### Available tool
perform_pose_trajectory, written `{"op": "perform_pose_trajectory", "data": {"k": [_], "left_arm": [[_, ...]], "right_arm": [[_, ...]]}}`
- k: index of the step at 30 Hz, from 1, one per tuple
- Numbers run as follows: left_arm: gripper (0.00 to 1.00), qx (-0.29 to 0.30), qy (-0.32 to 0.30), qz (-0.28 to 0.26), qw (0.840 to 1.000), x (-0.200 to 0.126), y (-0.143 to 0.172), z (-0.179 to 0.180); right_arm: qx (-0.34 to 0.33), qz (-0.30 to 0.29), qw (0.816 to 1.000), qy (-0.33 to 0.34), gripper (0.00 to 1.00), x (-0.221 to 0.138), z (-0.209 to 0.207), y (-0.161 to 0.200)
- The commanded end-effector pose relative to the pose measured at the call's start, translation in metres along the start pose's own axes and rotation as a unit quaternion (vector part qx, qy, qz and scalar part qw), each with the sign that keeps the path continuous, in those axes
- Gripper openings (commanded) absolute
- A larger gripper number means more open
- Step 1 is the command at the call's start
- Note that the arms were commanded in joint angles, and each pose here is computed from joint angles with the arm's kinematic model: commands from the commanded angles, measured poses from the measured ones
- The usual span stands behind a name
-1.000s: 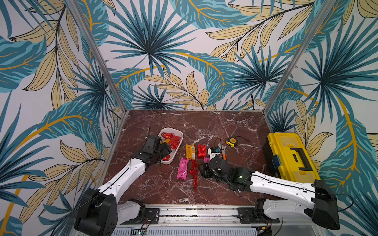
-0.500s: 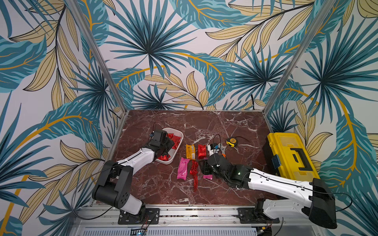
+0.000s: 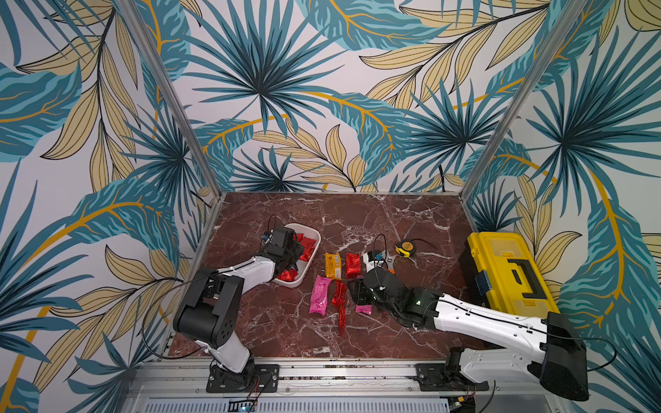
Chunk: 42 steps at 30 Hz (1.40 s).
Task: Take the tea bags out of the storage box
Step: Pick up the tea bag from the storage box.
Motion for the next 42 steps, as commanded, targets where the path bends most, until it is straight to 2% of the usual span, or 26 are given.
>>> {"op": "perform_pose_trajectory", "data": {"k": [1,5,9,10,16,22,28,31,33,37,42], "left_arm": [[0.25,-0.009,0.046,-0.017,0.999,-0.001,-0.009,-0.032],[0.14,-0.013,0.051,-0.016,0.998,-0.002,-0.008,-0.032],[0.08,-0.012,0.052,-0.020,0.998,-0.007,-0.010,-0.030],[0.06,-0.011,0.053,-0.022,0.998,-0.009,-0.010,-0.030],[0.01,-0.006,0.061,-0.024,0.998,-0.021,-0.010,-0.034],[0.00,0.041,0.078,-0.023,0.996,-0.049,-0.007,-0.043],[0.00,0.132,0.093,-0.021,0.987,-0.093,0.003,-0.048],[0.00,0.195,0.115,-0.013,0.974,-0.118,0.010,-0.049],[0.00,0.245,0.135,0.000,0.960,-0.133,0.017,-0.051],[0.00,0.347,0.163,0.048,0.922,-0.157,0.039,-0.048],[0.00,0.446,0.186,0.076,0.872,-0.181,0.055,-0.040]], "right_arm": [[-0.006,0.003,1.000,-0.003,0.49,0.002,0.001,0.000],[-0.006,0.003,1.000,-0.004,0.49,0.001,0.001,0.000],[-0.005,0.003,1.000,-0.006,0.49,0.000,0.001,0.000],[0.000,-0.011,1.000,-0.015,0.49,0.000,0.005,-0.007],[-0.003,-0.015,1.000,-0.018,0.49,-0.001,0.006,-0.009],[-0.003,-0.023,1.000,-0.019,0.49,-0.004,0.004,-0.015],[-0.007,-0.028,0.999,-0.022,0.49,-0.007,0.000,-0.021],[-0.014,-0.029,0.999,-0.025,0.49,-0.009,-0.005,-0.025],[-0.025,-0.033,0.999,-0.028,0.49,-0.012,-0.007,-0.030],[-0.086,-0.042,0.994,-0.060,0.49,-0.022,0.003,-0.043],[-0.201,-0.007,0.974,-0.108,0.50,-0.036,0.023,-0.044]]}}
Point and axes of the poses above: each gripper's point midway between its finger pads, its own x axis out along the fingers, its own z axis along the line the jaws close on, y = z × x, the point moved 1 cm from there along -x, back along the fingers, and after that the axes turned 15 degrees about -x, right-handed, at the moved point
